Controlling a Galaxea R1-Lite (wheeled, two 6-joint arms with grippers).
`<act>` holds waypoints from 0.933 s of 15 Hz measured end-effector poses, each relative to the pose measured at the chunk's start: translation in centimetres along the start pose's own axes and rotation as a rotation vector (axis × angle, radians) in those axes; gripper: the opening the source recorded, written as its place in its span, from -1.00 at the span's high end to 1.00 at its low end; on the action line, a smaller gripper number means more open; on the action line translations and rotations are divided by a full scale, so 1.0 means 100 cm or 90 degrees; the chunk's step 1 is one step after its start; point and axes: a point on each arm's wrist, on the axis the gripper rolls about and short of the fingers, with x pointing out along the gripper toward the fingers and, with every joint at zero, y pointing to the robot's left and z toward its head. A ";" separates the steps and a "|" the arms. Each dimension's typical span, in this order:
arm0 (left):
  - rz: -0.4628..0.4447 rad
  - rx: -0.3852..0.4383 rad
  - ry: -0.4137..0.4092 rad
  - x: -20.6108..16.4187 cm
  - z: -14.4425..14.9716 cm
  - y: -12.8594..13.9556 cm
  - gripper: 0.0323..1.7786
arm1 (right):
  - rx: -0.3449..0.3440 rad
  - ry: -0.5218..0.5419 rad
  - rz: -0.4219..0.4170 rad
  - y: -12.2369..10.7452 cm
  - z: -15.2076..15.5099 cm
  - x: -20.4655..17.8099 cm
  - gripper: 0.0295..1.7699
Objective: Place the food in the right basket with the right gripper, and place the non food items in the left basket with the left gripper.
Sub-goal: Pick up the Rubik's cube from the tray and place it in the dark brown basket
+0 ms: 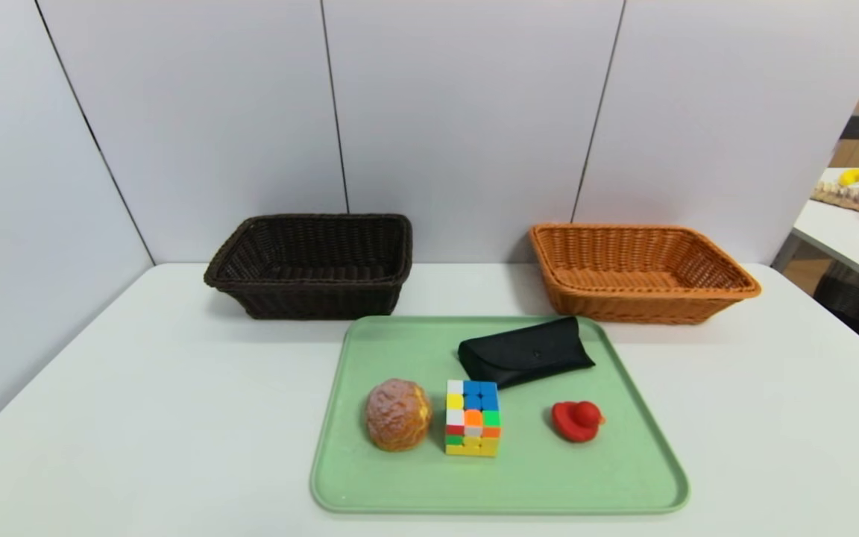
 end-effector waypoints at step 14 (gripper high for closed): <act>-0.034 0.010 -0.013 -0.026 0.133 0.009 -0.90 | -0.009 -0.077 0.047 -0.005 0.209 0.016 -0.92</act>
